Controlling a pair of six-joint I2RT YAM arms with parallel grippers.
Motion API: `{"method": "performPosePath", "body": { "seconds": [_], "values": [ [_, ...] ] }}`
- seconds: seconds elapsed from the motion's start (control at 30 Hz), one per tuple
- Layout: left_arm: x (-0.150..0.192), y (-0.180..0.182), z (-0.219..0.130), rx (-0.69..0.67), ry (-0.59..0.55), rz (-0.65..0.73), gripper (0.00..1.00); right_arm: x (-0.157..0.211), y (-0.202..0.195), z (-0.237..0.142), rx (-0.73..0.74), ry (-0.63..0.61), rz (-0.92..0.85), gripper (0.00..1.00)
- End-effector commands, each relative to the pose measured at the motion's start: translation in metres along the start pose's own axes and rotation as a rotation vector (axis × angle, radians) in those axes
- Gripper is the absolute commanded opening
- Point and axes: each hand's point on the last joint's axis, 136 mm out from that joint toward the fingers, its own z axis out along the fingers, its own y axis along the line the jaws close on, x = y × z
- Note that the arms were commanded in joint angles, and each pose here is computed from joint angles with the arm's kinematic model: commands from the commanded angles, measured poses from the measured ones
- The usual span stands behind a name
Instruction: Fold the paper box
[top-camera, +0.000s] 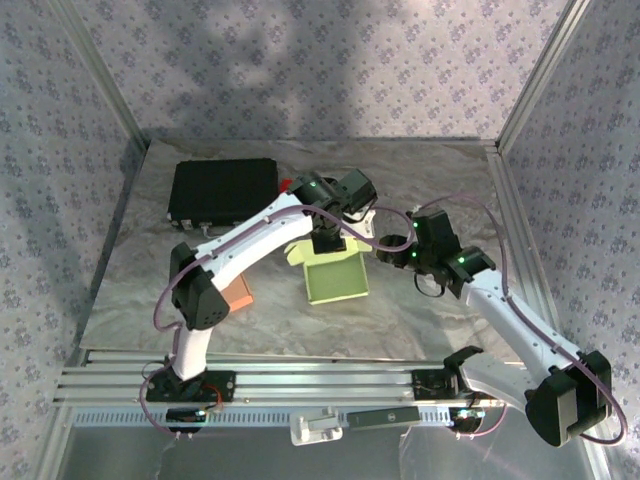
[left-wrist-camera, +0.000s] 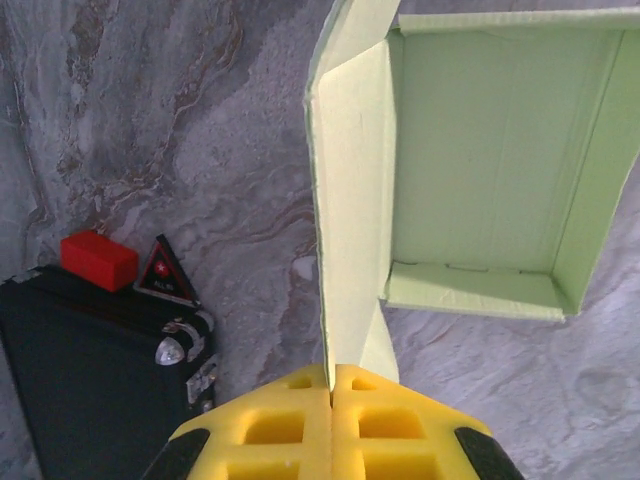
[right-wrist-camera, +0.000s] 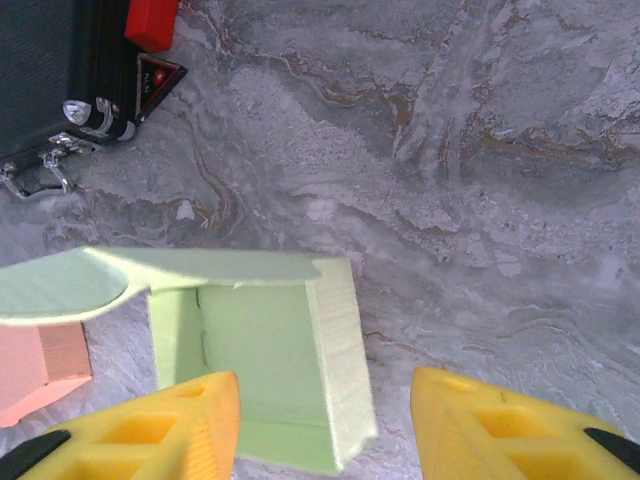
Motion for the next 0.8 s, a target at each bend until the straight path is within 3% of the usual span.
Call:
{"method": "performPosePath", "body": {
  "seconds": [0.0,0.2,0.5,0.6,0.77],
  "values": [
    [-0.003,0.018,-0.001,-0.077,0.02,0.048,0.0,-0.001,-0.002,0.0,-0.004,-0.019,-0.015,0.49],
    [-0.012,0.015,0.014,-0.097,0.064,0.074,0.09,0.002,-0.008,0.002,0.011,-0.013,-0.011,0.48],
    [-0.033,0.022,-0.014,-0.202,-0.051,-0.016,0.52,0.003,-0.008,0.004,-0.002,-0.014,-0.044,0.49],
    [-0.035,0.031,-0.035,-0.234,-0.123,-0.106,0.57,0.003,-0.004,0.006,-0.027,-0.021,-0.081,0.49],
    [-0.004,0.043,-0.059,-0.209,-0.2,-0.429,0.67,-0.001,0.001,0.008,-0.048,-0.031,-0.154,0.5]
  ]
}}
